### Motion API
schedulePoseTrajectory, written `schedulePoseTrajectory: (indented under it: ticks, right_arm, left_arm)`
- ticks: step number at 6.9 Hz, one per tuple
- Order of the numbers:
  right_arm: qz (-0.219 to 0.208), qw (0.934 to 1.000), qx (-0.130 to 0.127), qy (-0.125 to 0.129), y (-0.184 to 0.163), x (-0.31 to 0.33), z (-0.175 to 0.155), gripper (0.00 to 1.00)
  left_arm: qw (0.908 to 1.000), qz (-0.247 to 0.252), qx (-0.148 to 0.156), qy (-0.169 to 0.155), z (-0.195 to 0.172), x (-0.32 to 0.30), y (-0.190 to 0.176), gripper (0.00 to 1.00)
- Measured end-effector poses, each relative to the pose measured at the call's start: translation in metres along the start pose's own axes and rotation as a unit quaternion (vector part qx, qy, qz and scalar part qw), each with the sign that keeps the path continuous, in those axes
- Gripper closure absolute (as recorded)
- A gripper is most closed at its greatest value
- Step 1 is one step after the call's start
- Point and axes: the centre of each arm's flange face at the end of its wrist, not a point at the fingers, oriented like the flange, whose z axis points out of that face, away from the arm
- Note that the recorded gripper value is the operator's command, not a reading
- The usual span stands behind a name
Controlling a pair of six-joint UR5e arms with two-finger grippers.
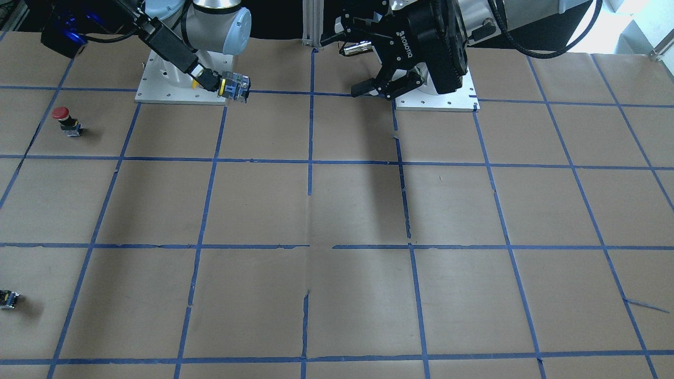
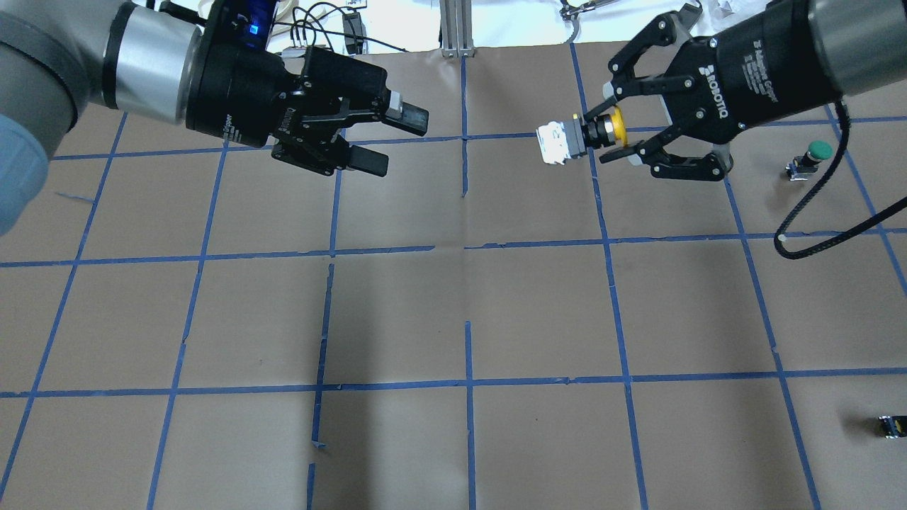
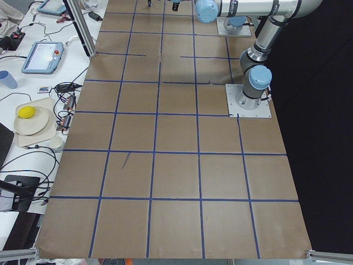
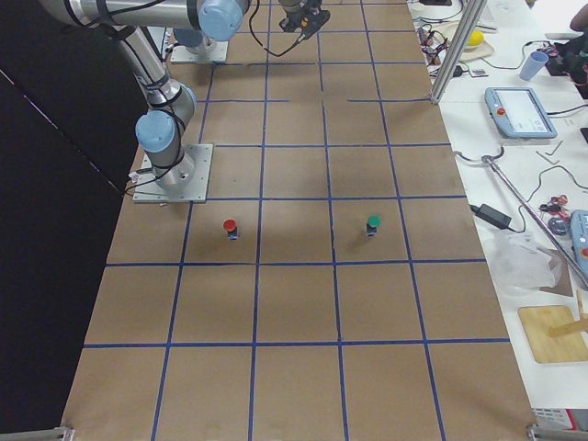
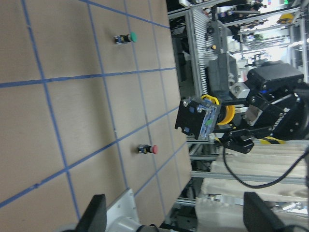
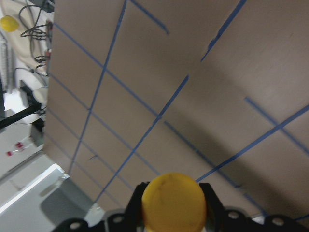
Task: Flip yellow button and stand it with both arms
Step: 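Open the left gripper and pull it back while the right gripper takes the button, then lower the yellow button upright onto the table with the right gripper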
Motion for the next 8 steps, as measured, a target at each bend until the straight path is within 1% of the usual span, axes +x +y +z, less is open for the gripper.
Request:
schedulePoseTrajectory:
  ticks: [1,2,3,4,5,6,7,8]
  right_arm:
    - [-0.067,0.9955,0.033,0.059,-0.024,0.023,-0.007,0.92]
    - [-0.137,0.983,0.051,0.111,-0.059,0.057,-0.019,0.92]
    - [-0.2,0.9657,0.055,0.156,-0.094,0.098,-0.03,0.92]
    - [-0.255,0.9436,0.062,0.202,-0.127,0.141,-0.04,0.92]
    - [-0.302,0.9174,0.078,0.247,-0.15,0.176,-0.044,0.92]
    - [-0.346,0.8896,0.097,0.282,-0.164,0.199,-0.038,0.92]
    - [-0.385,0.8655,0.112,0.301,-0.172,0.215,-0.025,0.92]
    - [-0.417,0.8454,0.122,0.31,-0.175,0.224,-0.015,0.92]
  left_arm:
    - [0.9985,0.007,-0.005,-0.054,-0.001,-0.014,-0.008,0.0]
    - [0.9938,0.018,-0.007,-0.11,-0.002,-0.03,-0.018,0.0]
    - [0.9863,0.026,-0.01,-0.163,-0.005,-0.043,-0.029,0.0]
    - [0.9749,0.035,-0.014,-0.219,-0.013,-0.047,-0.038,0.0]
    - [0.9582,0.044,-0.019,-0.282,-0.026,-0.045,-0.044,0.0]
    - [0.9402,0.048,-0.026,-0.336,-0.036,-0.042,-0.046,0.0]
    - [0.9295,0.038,-0.031,-0.365,-0.042,-0.038,-0.046,0.0]
    - [0.921,0.016,-0.033,-0.388,-0.047,-0.037,-0.045,0.0]
